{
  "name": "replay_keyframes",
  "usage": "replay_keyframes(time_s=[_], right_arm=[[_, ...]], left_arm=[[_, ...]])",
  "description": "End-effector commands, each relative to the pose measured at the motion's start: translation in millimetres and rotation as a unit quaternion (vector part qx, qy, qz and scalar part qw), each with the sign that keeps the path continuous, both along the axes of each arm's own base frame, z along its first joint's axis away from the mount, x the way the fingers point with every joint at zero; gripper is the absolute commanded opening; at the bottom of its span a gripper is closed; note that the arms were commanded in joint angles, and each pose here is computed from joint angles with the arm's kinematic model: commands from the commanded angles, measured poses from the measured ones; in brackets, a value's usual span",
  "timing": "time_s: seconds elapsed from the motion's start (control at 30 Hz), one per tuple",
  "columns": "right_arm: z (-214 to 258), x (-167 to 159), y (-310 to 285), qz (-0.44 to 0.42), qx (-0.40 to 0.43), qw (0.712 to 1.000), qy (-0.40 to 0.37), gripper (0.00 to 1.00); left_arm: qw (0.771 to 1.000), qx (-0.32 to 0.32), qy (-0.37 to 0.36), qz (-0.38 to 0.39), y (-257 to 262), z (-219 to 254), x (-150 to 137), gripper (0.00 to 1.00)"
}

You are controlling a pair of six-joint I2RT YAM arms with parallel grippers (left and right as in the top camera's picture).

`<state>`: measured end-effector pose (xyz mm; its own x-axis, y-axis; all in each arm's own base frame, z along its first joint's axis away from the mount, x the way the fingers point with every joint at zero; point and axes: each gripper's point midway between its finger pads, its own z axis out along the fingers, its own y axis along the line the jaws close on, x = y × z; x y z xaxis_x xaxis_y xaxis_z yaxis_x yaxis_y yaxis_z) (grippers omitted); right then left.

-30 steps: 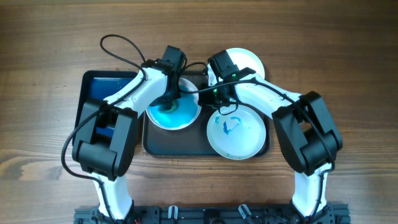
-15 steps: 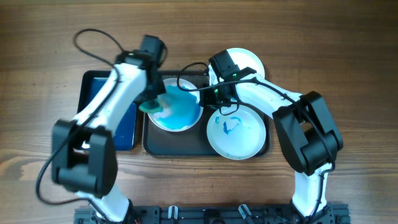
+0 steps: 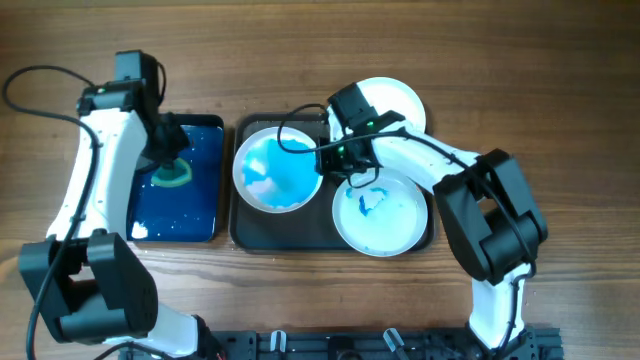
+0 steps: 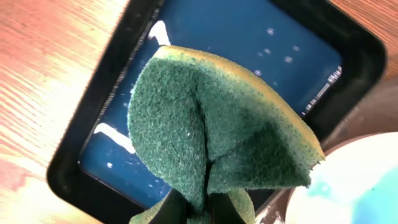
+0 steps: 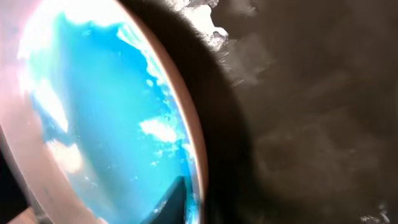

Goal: Clean dirty plates on tray and stack at the side
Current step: 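Move the sponge back over the blue water tray, then lift the cleaned plate with the right gripper and carry it right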

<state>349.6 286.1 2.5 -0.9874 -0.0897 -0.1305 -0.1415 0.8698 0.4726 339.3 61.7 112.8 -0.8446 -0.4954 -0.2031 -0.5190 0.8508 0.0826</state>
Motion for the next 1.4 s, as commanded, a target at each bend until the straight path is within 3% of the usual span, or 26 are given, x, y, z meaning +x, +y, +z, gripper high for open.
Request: replay_keyframes(time_s=[0.0, 0.4, 0.83, 1.13, 1.37], right_arm=[[-12, 0, -3, -0.017, -0.021, 1.0, 0.007, 0.04], [69, 18, -46, -0.038, -0.181, 0.973, -0.138, 0.04], [161, 13, -55, -0.027, -0.355, 0.892, -0.276, 0.04], [214, -5, -35, -0.014, -0.46, 0.782, -0.421, 0.04], [279, -35, -16, -0.034, -0.534, 0.642, -0.549, 0.04]], left_arm=[[1.0, 0.0, -0.025, -0.004, 2, 14, 6, 0.04], [1.0, -0.004, -0.026, -0.005, 1, 11, 7, 0.04], [0.999, -0.029, -0.036, -0.01, -8, 11, 12, 0.04], [0.999, -0.029, -0.037, -0.01, -8, 11, 12, 0.04], [0.999, -0.029, -0.036, -0.01, -8, 11, 12, 0.04]])
